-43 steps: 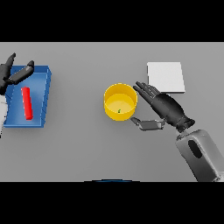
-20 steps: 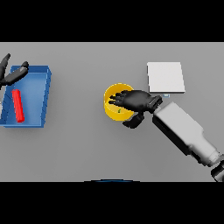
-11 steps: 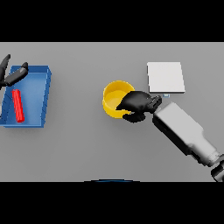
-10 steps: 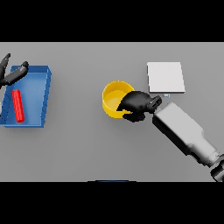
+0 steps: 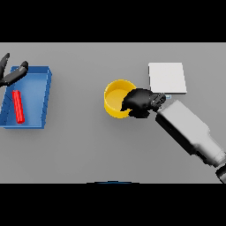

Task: Pick up the red beaker and tilt it to pour out 1 green nut into yellow bowl. Pick up the yellow bowl and place it on the metallic measuring scale.

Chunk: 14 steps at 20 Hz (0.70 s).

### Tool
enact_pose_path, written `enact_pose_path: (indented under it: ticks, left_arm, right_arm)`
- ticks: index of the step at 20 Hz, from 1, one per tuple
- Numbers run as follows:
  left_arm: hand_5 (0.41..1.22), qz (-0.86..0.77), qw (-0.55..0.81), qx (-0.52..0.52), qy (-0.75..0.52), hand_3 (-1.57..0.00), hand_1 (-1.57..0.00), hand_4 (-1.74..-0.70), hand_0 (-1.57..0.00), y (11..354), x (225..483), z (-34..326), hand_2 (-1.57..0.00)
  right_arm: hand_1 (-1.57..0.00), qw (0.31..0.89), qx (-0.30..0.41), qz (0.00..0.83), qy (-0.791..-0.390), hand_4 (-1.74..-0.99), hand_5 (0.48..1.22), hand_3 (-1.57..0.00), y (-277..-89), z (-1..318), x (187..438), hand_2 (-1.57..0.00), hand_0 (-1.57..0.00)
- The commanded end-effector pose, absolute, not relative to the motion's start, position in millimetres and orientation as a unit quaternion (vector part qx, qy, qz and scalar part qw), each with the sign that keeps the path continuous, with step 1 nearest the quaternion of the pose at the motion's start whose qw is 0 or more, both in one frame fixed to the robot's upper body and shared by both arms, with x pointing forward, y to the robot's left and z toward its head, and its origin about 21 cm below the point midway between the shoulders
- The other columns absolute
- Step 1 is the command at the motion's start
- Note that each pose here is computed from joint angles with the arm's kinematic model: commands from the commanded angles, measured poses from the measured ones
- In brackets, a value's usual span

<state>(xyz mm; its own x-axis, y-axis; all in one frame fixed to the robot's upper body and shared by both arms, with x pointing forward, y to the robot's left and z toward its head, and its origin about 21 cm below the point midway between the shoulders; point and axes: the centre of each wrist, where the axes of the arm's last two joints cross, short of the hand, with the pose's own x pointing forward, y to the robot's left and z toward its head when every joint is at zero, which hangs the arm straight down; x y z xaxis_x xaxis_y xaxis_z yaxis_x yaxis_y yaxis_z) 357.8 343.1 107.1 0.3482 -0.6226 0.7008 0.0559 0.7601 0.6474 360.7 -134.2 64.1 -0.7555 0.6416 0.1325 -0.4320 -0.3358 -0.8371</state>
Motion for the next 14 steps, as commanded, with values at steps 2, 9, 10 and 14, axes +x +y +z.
enact_pose_path:
  ticks: [2, 9, 10, 14]
  left_arm:
    - [0.706, -0.221, 0.78, 0.269, -0.52, 0.0, 0.0, -0.77, 0.0, 339, 362, 107, 0.0]
    - [0.702, -0.217, 0.776, 0.259, -0.532, 0.0, 0.0, -0.79, 0.0, 339, 360, 109, 0.0]
    - [0.702, -0.216, 0.778, 0.26, -0.53, 0.0, 0.0, -0.79, 0.0, 340, 362, 108, 0.0]
    - [0.703, -0.213, 0.776, 0.256, -0.536, 0.0, 0.0, -0.81, 0.0, 343, 361, 109, 0.0]
  right_arm:
    - [-1.53, 0.333, -0.115, 0.807, -0.474, -1.727, 1.212, -1.17, -133.5, 71, 358, -1.44, -1.53]
    - [-1.56, 0.347, -0.165, 0.795, -0.469, -1.738, 1.219, -1.2, -147.9, 108, 357, -1.45, -1.56]
    - [-1.56, 0.346, -0.165, 0.795, -0.471, -1.739, 1.219, -1.19, -146.1, 110, 354, -1.47, -1.56]
    - [-1.57, 0.364, -0.185, 0.78, -0.474, -1.74, 1.22, -1.18, -150.3, 121, 355, -1.52, -1.53]
